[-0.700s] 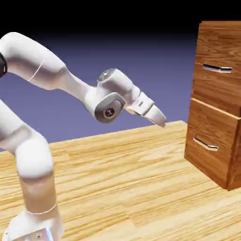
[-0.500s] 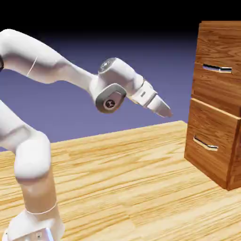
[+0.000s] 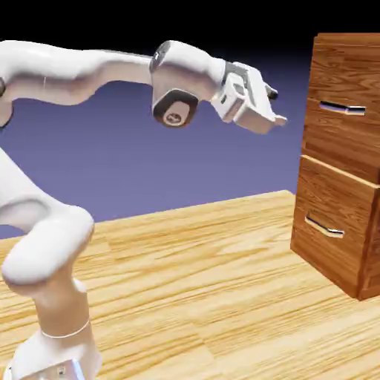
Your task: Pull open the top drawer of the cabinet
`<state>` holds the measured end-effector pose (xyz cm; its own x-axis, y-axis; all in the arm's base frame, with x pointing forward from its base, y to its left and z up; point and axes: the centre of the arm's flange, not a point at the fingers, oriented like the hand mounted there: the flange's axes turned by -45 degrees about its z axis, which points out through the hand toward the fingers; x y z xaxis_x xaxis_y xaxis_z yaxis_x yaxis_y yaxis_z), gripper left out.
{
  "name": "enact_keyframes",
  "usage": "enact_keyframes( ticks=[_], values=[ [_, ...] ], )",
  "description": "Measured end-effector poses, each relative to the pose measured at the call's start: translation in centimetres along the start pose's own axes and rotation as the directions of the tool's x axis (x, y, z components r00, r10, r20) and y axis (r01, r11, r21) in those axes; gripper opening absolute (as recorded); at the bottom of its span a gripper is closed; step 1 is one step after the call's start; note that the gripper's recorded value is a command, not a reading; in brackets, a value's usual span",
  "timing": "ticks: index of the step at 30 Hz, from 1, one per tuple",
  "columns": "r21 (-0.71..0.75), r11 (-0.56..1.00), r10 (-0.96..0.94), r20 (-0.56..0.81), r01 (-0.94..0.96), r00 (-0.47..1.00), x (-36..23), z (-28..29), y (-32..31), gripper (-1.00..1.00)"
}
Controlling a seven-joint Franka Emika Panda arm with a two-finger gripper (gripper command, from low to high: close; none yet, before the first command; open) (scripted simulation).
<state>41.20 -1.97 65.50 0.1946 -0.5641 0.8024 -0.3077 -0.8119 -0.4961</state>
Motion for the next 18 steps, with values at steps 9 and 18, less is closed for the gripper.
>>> enact_keyframes(
  ticks=[9, 18],
  values=[
    [0.101, 0.972, 0.221, -0.088, -0.212, 0.971, 1.2, 0.7, -4.6, 0.00],
    [0.219, 0.890, 0.424, -0.081, -0.399, 0.902, -0.3, 4.7, -8.6, 0.00]
  ],
)
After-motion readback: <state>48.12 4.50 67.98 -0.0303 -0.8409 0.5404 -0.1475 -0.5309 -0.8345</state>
